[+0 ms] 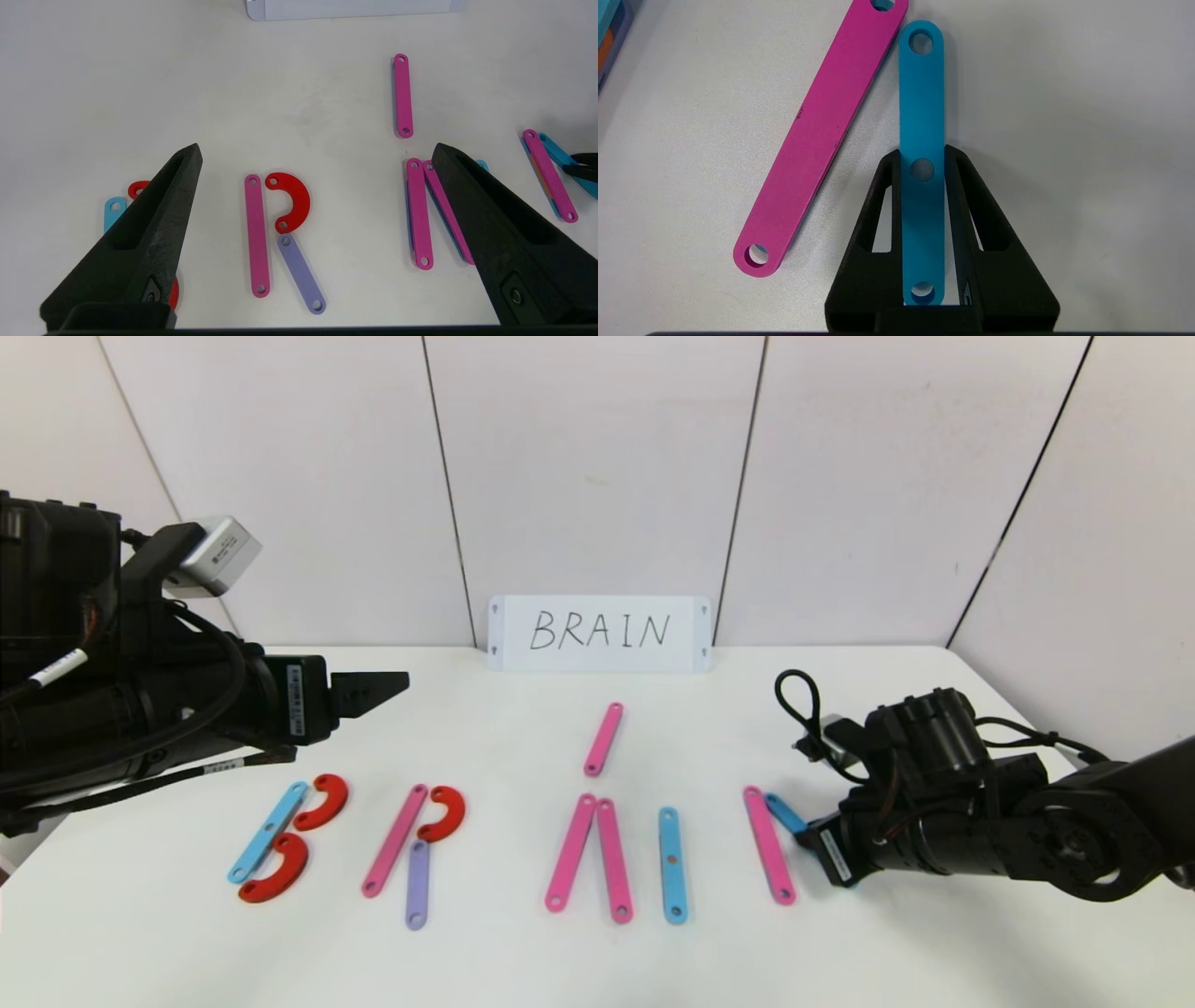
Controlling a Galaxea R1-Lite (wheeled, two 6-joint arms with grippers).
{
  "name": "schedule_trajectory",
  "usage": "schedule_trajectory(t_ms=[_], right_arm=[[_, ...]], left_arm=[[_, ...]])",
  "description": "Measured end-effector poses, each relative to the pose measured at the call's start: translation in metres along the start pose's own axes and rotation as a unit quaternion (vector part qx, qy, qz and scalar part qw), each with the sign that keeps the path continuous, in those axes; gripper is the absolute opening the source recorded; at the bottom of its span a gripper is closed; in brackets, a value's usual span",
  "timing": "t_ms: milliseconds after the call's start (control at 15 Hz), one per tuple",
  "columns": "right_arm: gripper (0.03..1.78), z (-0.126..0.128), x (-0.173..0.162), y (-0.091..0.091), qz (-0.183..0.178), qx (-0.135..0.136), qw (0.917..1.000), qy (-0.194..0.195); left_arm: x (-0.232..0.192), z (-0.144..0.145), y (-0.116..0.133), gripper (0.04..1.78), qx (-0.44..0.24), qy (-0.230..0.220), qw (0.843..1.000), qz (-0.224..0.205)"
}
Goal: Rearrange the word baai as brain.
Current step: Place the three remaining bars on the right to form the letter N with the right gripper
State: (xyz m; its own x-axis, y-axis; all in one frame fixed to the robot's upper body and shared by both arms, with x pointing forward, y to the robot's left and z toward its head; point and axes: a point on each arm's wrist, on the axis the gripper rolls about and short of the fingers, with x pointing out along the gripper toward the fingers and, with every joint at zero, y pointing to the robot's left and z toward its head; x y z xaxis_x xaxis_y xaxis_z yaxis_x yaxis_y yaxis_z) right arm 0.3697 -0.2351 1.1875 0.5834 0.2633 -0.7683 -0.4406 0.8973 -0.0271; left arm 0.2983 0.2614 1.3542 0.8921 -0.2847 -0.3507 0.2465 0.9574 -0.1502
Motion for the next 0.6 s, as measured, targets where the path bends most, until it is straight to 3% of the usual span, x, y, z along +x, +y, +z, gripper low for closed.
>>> schedule_trajectory(t_ms=[200, 467, 600], right_arm=[[0.63, 0.001, -0.001, -0.003, -0.006, 0.001, 1.0000, -0.002], [1.29, 0.002, -0.006, -0.009, -0.020, -0.005, 0.9998, -0.008], [1.54, 0.002, -0.013, -0.014, -0.028, -0.010, 0.9994, -0.015]], left_arm=[[0.000, 0.000, 0.000, 1.72, 0.000, 0.000, 1.000, 0.000], [0.000, 0.000, 0.000, 1.72, 0.000, 0.000, 1.000, 0.000], [0.000, 0.000, 0.000, 1.72, 0.000, 0.000, 1.000, 0.000]])
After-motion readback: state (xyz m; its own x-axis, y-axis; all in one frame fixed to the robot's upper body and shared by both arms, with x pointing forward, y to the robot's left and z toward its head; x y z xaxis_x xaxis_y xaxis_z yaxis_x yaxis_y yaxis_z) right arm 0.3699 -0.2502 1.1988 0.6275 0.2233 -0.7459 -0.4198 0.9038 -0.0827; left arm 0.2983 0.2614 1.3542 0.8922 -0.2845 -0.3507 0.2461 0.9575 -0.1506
